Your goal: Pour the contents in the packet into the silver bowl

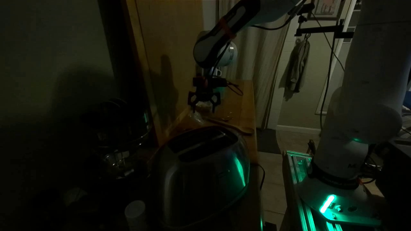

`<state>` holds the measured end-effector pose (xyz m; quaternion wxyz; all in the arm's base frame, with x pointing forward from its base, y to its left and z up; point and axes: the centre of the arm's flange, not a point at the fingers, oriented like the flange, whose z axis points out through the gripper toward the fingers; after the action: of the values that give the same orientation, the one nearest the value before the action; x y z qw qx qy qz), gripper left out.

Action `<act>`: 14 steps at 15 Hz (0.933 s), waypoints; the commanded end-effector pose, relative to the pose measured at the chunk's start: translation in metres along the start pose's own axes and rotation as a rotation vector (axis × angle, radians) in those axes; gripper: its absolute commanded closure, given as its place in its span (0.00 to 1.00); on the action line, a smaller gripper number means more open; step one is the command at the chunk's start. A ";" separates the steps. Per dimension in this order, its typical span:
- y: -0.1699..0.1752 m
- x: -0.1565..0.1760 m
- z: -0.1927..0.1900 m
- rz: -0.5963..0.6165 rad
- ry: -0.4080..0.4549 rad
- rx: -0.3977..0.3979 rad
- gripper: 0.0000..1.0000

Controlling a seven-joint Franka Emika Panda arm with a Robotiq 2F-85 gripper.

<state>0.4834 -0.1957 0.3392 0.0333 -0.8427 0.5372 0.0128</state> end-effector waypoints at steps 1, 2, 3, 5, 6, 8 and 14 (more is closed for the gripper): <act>-0.005 0.011 0.023 0.001 -0.085 0.016 0.00; -0.006 0.012 0.030 0.006 -0.098 0.015 0.00; -0.007 0.014 0.038 0.017 -0.097 0.012 0.00; -0.008 0.019 0.051 0.031 -0.103 0.000 0.00; -0.009 0.020 0.059 0.035 -0.104 -0.007 0.00; -0.011 0.025 0.065 0.049 -0.092 -0.002 0.00; -0.009 0.026 0.034 0.056 -0.030 0.060 0.00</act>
<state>0.5034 -0.2103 0.2822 0.0540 -0.8268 0.5589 0.0333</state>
